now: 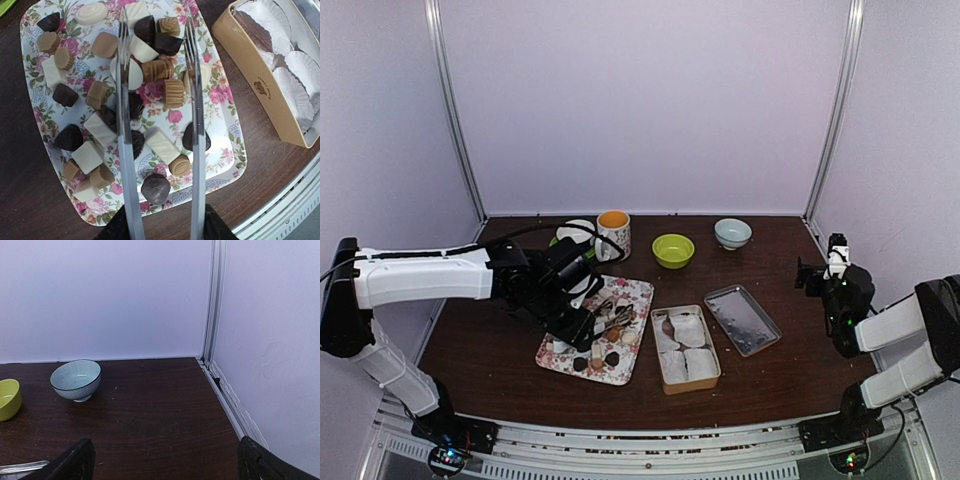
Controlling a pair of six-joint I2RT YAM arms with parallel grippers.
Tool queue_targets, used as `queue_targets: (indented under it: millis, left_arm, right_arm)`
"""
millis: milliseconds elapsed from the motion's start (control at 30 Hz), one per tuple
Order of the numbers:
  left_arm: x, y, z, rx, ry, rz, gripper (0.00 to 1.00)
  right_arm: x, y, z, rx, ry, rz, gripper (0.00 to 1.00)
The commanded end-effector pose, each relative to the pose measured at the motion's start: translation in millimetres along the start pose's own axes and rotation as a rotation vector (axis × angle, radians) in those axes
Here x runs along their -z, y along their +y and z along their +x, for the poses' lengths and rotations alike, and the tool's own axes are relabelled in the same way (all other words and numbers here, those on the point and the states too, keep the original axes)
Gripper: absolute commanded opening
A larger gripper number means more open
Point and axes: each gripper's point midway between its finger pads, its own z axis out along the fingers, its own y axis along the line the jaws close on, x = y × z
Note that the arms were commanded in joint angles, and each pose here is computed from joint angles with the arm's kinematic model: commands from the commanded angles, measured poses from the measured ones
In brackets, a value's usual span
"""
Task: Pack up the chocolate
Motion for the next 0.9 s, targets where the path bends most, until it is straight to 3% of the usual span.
queue_targets:
  millis: [0,867]
  left_arm:
    - [14,-4,-8,-0.015,-0.014,0.014,0.45]
    - [23,14,-2,0.007,-0.010,-0.069,0.41]
  right_arm:
    - [-4,-6,-17,-0.020,-0.055,0.033,1.00]
    - [-10,-8,-16,-0.015,-0.031,0.049,1.00]
